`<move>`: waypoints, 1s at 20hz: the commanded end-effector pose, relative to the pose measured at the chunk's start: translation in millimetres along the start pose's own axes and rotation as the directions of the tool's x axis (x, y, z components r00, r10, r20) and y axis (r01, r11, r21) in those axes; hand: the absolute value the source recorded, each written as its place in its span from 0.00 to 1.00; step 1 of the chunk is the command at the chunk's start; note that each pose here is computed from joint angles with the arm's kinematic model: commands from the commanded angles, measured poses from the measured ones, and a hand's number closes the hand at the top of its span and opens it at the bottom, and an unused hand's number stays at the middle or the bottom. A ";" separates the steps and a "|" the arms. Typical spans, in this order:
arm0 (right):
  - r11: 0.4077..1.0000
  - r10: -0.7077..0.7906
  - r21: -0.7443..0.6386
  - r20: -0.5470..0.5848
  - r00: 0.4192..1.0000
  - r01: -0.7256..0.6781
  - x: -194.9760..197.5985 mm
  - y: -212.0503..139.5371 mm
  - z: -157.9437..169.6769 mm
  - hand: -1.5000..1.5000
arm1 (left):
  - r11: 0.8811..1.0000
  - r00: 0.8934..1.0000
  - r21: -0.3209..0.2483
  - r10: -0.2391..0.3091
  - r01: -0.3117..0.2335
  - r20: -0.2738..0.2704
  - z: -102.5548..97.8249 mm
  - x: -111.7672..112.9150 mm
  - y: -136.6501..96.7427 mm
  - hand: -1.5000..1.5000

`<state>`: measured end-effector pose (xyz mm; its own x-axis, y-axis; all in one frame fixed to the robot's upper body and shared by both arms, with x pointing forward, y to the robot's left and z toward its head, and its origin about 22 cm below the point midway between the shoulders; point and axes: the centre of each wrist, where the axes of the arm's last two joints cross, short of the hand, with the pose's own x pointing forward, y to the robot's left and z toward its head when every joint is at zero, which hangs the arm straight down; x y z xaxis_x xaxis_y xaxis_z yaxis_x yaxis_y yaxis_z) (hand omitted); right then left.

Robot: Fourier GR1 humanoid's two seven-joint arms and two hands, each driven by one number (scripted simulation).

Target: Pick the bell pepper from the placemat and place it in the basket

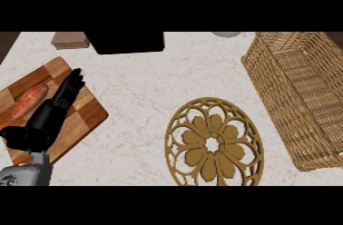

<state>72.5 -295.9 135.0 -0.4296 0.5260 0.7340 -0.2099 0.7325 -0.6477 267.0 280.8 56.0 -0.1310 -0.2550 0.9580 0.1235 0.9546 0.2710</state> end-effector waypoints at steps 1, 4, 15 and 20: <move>0.994 0.070 -0.088 0.021 0.997 -0.068 25.3 -35.7 1.9 1.00 | 1.000 1.000 -0.023 0.004 -0.004 -0.002 -4.0 3.0 4.8 0.50; 0.990 0.078 -0.115 -0.027 0.997 -0.081 30.4 -60.6 2.1 1.00 | 0.999 1.000 -0.029 -0.013 0.014 0.024 5.7 -3.2 -1.2 0.50; 0.931 0.001 -0.361 -0.123 0.992 -0.045 21.2 -119.6 -31.6 1.00 | 0.997 0.999 -0.076 0.018 -0.016 0.031 -22.6 -2.9 -14.6 0.50; 0.871 -0.046 -0.490 -0.174 0.984 -0.046 14.0 -153.5 -64.3 1.00 | 0.996 0.999 -0.085 0.019 -0.017 0.027 -15.1 7.8 -16.1 0.50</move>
<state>136.8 -369.7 236.7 -0.2778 0.6046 0.7465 0.2126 0.7965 -0.5660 279.8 259.7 60.7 -0.1675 -0.2397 0.9563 0.2021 0.9411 0.2712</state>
